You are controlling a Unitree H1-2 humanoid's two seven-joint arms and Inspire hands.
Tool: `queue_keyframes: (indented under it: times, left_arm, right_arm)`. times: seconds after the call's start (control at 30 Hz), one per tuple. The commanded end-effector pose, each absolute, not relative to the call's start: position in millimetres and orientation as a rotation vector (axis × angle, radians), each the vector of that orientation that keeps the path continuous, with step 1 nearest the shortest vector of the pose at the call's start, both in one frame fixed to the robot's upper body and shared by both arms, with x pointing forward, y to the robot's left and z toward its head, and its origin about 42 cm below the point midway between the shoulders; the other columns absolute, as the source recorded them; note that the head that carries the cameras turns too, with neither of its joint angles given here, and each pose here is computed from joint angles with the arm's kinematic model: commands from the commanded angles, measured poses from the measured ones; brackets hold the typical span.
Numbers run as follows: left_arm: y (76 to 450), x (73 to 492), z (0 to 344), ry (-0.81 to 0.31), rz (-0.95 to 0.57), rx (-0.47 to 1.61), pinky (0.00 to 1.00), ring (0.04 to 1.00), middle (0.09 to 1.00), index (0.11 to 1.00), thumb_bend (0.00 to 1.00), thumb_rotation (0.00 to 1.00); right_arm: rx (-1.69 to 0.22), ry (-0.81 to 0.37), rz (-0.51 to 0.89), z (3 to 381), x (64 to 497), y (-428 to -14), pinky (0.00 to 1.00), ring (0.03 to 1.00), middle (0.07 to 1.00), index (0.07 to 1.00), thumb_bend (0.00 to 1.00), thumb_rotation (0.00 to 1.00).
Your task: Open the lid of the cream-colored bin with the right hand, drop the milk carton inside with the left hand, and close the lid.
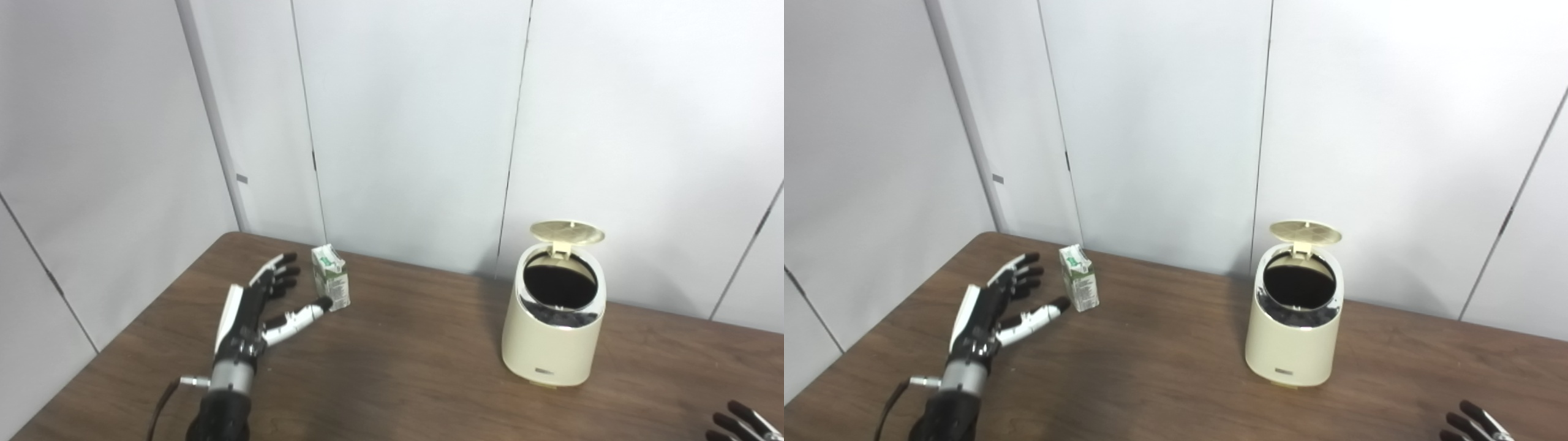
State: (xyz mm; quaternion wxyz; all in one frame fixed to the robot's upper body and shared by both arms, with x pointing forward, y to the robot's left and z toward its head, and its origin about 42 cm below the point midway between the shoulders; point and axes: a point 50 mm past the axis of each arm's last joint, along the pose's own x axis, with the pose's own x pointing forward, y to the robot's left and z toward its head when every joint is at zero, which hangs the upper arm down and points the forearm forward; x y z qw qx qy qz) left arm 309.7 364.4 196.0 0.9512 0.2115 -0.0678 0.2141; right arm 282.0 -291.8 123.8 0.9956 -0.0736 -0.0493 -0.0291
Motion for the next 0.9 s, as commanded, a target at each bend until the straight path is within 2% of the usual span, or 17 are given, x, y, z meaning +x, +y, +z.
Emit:
queue_keyframes:
  times: [0.0, 0.13, 0.27, 0.33, 0.47, 0.7, 0.87]
  left_arm:
    - [370.5, 319.8, 214.6, -0.209, 0.479, 0.465, 0.74, 0.766, 0.792, 0.862, 0.86, 0.31]
    - [379.6, 335.5, 216.9, -0.203, 0.515, 0.514, 0.74, 0.778, 0.799, 0.872, 0.85, 0.31]
    - [387.0, 349.9, 219.1, -0.22, 0.514, 0.5, 0.67, 0.749, 0.806, 0.87, 0.87, 0.26]
    - [390.0, 358.1, 221.0, -0.205, 0.506, 0.503, 0.66, 0.755, 0.824, 0.877, 0.87, 0.24]
    - [392.2, 372.5, 225.8, -0.159, 0.47, 0.575, 0.72, 0.832, 0.891, 0.93, 0.88, 0.24]
    - [393.5, 397.4, 227.7, -0.129, 0.421, 0.646, 0.73, 0.854, 0.915, 0.937, 0.92, 0.24]
    - [395.8, 412.4, 230.3, -0.044, 0.344, 0.654, 0.79, 0.907, 0.95, 0.959, 0.94, 0.3]
  right_arm:
    - [-0.153, -0.162, -0.056, 137.8, 289.4, -292.4, 0.59, 0.747, 0.792, 0.813, 0.88, 0.88]
    - [-0.145, -0.164, -0.057, 138.0, 290.4, -293.2, 0.58, 0.743, 0.789, 0.816, 0.89, 0.87]
    - [-0.15, -0.156, -0.064, 139.4, 289.8, -293.3, 0.57, 0.724, 0.769, 0.812, 0.89, 0.88]
    - [-0.145, -0.15, -0.066, 139.7, 289.3, -293.3, 0.57, 0.723, 0.765, 0.808, 0.89, 0.88]
    - [-0.15, -0.146, -0.067, 139.7, 289.1, -294.7, 0.56, 0.715, 0.76, 0.799, 0.89, 0.89]
    - [-0.177, -0.148, -0.068, 142.3, 288.6, -294.8, 0.54, 0.707, 0.757, 0.793, 0.92, 0.91]
    - [-0.163, -0.147, -0.065, 144.4, 287.6, -295.0, 0.52, 0.704, 0.752, 0.781, 0.95, 0.91]
